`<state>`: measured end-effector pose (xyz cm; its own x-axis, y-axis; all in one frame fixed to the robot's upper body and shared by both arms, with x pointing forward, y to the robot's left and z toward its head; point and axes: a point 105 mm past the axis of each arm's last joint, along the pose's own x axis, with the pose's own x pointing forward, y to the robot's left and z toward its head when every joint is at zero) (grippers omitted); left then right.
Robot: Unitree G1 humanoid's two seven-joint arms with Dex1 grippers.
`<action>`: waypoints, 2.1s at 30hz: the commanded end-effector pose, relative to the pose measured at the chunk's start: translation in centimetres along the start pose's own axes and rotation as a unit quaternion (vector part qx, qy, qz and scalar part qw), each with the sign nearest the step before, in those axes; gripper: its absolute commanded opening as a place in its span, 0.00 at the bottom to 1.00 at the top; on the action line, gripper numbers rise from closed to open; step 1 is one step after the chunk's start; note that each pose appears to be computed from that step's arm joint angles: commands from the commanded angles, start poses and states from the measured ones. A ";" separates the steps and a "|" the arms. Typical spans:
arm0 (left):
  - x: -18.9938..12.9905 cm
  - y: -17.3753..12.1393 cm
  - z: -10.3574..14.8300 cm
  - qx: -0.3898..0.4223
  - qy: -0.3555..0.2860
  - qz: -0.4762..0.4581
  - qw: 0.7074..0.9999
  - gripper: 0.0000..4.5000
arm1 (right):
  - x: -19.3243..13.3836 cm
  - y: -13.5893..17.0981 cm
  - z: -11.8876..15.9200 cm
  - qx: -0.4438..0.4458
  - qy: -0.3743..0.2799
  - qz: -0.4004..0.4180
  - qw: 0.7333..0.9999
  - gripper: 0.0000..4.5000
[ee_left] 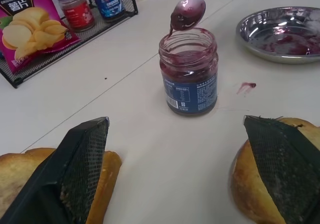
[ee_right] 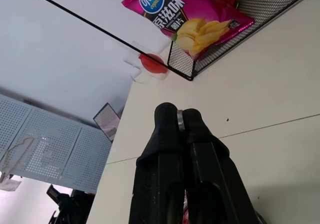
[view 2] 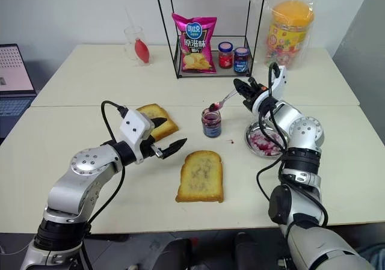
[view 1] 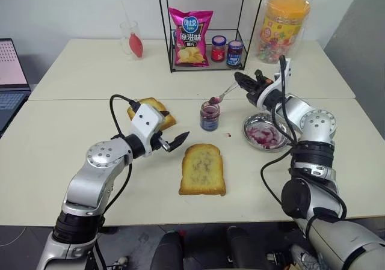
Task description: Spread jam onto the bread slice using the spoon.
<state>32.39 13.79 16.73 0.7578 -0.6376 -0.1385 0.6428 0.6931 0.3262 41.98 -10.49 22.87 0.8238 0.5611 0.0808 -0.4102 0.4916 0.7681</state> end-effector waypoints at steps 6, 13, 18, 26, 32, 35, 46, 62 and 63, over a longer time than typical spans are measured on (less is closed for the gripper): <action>-2.4 0.4 0.4 0.024 -0.006 -0.023 0.999 1.00 | -2.2 6.2 1.0 -0.036 0.008 0.113 0.993 0.01; -6.4 -2.1 -2.0 0.013 0.030 -0.103 0.994 1.00 | -4.9 8.5 -3.6 -0.107 0.084 0.163 0.977 0.01; -8.0 -4.2 -3.5 0.031 0.054 -0.146 0.987 1.00 | -5.2 7.7 -7.4 -0.129 0.125 0.155 0.971 0.01; -8.7 -5.9 -4.8 0.049 0.067 -0.172 0.982 1.00 | -5.0 5.7 -12.7 -0.222 0.197 0.152 0.943 0.01; -8.4 -6.4 -4.9 0.051 0.062 -0.177 0.981 1.00 | -4.9 5.3 -13.8 -0.272 0.211 0.166 0.924 0.01; -8.0 -6.6 -4.7 0.053 0.054 -0.180 0.981 1.00 | -5.0 5.3 -13.7 -0.315 0.208 0.174 0.910 0.01; -7.2 -6.4 -4.5 0.056 0.043 -0.176 0.982 1.00 | -6.6 7.7 -10.9 -0.424 0.166 0.207 0.866 0.01; -6.8 -6.0 -4.6 0.057 0.039 -0.170 0.983 1.00 | -5.3 4.0 -11.7 -0.172 0.145 0.126 0.966 0.01; -6.8 -6.0 -4.6 0.057 0.039 -0.169 0.983 1.00 | -5.3 3.7 -11.8 -0.164 0.145 0.121 0.968 0.01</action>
<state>23.90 15.83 10.94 0.5135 -0.7857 -0.3451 0.8506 0.4131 0.3252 31.46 -3.41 17.43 0.5499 0.8352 -0.0095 -0.7285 0.4852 0.4836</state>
